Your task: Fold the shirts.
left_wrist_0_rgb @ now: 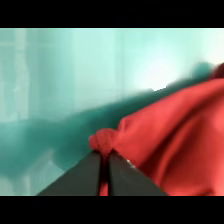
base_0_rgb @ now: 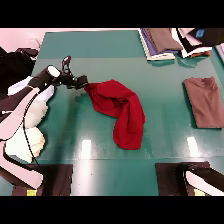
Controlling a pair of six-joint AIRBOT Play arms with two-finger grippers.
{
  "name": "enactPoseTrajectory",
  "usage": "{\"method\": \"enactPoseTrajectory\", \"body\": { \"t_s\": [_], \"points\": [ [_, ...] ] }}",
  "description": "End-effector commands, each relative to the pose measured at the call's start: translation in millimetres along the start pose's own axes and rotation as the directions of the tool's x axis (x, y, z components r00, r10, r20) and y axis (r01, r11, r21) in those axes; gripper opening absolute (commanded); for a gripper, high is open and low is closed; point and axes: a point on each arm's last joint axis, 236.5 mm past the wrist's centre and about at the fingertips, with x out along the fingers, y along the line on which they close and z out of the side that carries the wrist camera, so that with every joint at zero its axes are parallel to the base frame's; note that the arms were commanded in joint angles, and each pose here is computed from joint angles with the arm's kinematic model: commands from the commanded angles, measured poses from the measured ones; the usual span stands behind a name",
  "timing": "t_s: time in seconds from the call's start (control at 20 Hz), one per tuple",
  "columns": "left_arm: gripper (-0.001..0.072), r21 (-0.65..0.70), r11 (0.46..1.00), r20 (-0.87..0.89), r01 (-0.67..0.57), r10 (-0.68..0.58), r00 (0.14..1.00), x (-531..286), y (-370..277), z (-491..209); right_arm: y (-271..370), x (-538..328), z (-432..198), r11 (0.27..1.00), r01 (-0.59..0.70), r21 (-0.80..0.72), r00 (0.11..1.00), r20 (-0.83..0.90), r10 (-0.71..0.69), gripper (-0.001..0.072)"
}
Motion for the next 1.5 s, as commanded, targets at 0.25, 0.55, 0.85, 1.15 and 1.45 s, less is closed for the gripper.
{"method": "enactPoseTrajectory", "body": {
  "t_s": [0.25, 0.55, 0.85, 1.15, 1.45],
  "points": [
    [0.0030, 0.196, 0.980, -0.033, 0.035, -0.029, 0.999, -54, -39, 40, -43, 104, -213, 0.959, 0.064, 0.275, 0.875, -0.477, 0.079, 0.0088],
    [0.0030, 0.197, 0.980, -0.050, 0.040, -0.031, 0.998, -56, -40, 37, -2, 152, -356, 0.835, 0.035, 0.550, 0.739, -0.577, 0.349, 0.0471],
    [0.0030, 0.196, 0.980, -0.078, 0.045, -0.030, 0.997, -56, -40, 30, 29, 190, -385, 0.881, -0.013, 0.474, 0.662, -0.656, 0.363, 0.0384],
    [0.0029, 0.240, 0.971, -0.014, 0.013, -0.009, 1.000, -92, -52, 43, 21, 193, -301, 0.947, -0.102, 0.305, 0.790, -0.553, 0.263, 0.0015],
    [0.0029, 0.460, 0.873, 0.450, -0.161, -0.073, 0.890, -319, -147, 96, -27, 49, -115, 0.998, 0.045, 0.038, 0.981, -0.189, -0.037, 0.0014]
  ]
}}
